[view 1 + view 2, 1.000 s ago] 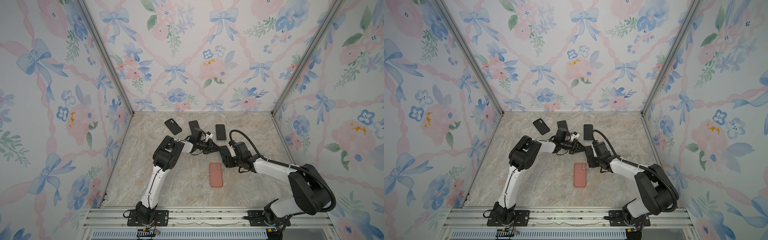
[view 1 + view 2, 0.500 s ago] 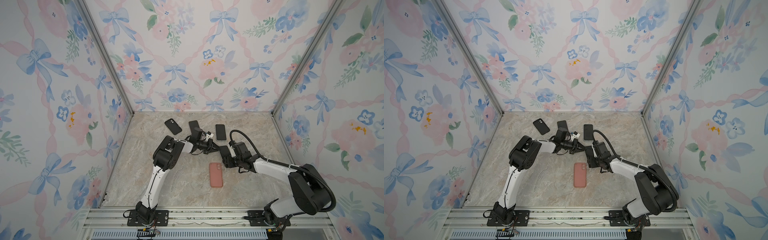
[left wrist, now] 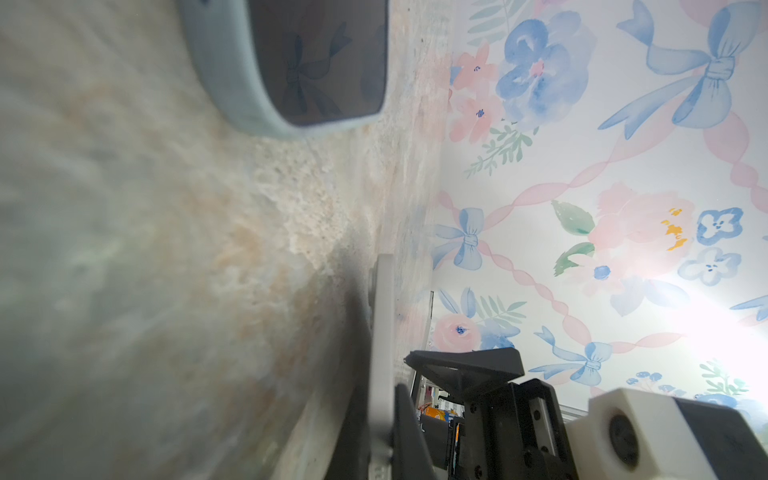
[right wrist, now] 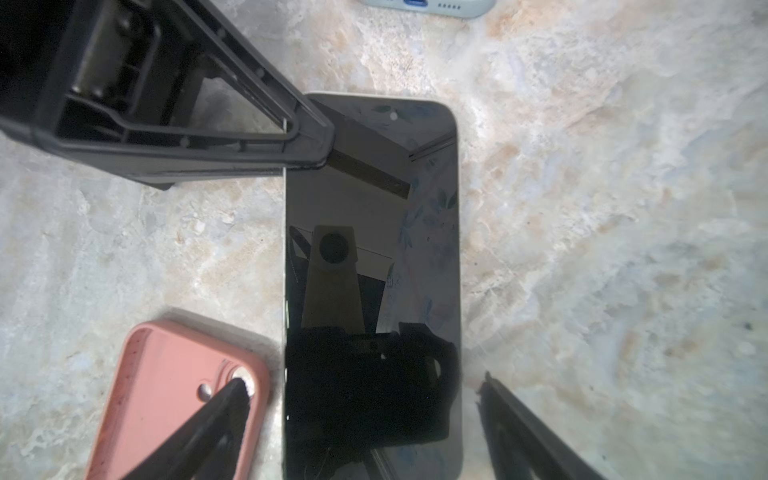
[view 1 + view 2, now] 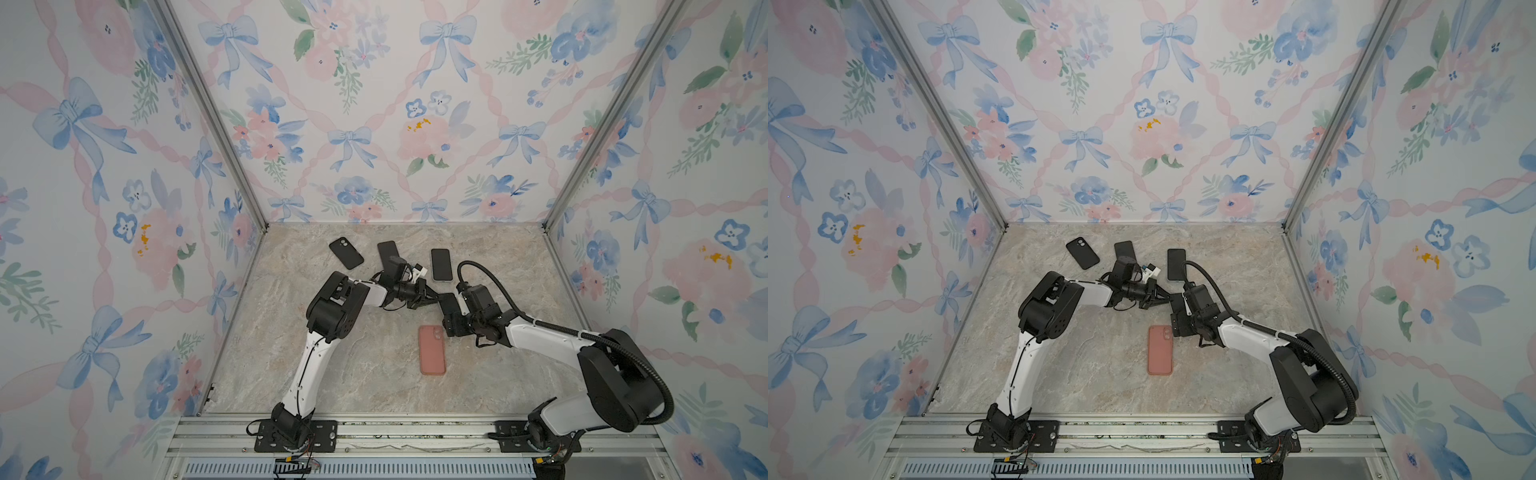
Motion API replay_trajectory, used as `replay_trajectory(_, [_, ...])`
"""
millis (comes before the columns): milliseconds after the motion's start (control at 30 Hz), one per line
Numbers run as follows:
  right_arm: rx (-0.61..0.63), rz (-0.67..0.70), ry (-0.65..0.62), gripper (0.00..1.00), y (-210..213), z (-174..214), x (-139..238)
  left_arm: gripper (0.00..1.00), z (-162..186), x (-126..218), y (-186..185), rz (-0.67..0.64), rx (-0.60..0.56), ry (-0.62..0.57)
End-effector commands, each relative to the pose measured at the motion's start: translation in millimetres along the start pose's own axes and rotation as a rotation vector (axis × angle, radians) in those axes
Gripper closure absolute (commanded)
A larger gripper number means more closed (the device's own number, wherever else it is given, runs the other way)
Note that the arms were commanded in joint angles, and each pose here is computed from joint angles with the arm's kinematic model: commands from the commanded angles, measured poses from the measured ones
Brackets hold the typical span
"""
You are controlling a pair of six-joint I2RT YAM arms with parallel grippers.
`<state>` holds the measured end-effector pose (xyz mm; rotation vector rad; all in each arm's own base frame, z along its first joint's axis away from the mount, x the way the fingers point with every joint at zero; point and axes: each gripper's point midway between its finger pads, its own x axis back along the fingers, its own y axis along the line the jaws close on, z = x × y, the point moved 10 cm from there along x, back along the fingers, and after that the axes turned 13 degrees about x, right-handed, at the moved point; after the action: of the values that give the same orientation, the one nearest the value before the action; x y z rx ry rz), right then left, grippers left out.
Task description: Put the phone into the phone case
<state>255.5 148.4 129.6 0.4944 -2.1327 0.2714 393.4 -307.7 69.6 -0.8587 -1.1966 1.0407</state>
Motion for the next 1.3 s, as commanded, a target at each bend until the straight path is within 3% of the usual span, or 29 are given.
replay_trajectory(0, [0.004, 0.024, -0.03, 0.09, 2.4, -9.0, 15.4, 1.0, 2.5, -2.7, 9.9, -0.017, 0.008, -0.007])
replay_trajectory(200, [-0.036, 0.05, -0.113, 0.07, 0.1, -16.0, 45.4, 1.0, 3.8, -0.5, 4.0, -0.007, 0.003, -0.015])
replay_trajectory(400, [-0.231, 0.093, -0.129, 0.07, -6.7, -1.6, 67.7, 1.0, 6.7, 2.5, 1.7, -0.003, 0.004, -0.03])
replay_trajectory(567, [-0.362, 0.028, -0.122, 0.06, -4.6, 12.4, 76.5, 1.0, 9.2, 4.4, -0.2, 0.016, 0.011, -0.035])
replay_trajectory(733, [-0.411, -0.006, -0.119, 0.06, -6.3, 17.9, 87.7, 1.0, 13.1, 9.9, -13.0, 0.057, 0.01, -0.053])
replay_trajectory(1133, [-0.79, -0.247, -0.223, 0.13, -12.1, 16.2, 100.2, 1.0, 30.1, 34.6, -55.2, 0.286, 0.01, -0.124])
replay_trajectory(1267, [-0.929, -0.353, -0.336, 0.18, -17.4, 26.8, 104.6, 1.0, 37.7, 46.0, -63.0, 0.324, 0.007, -0.158])
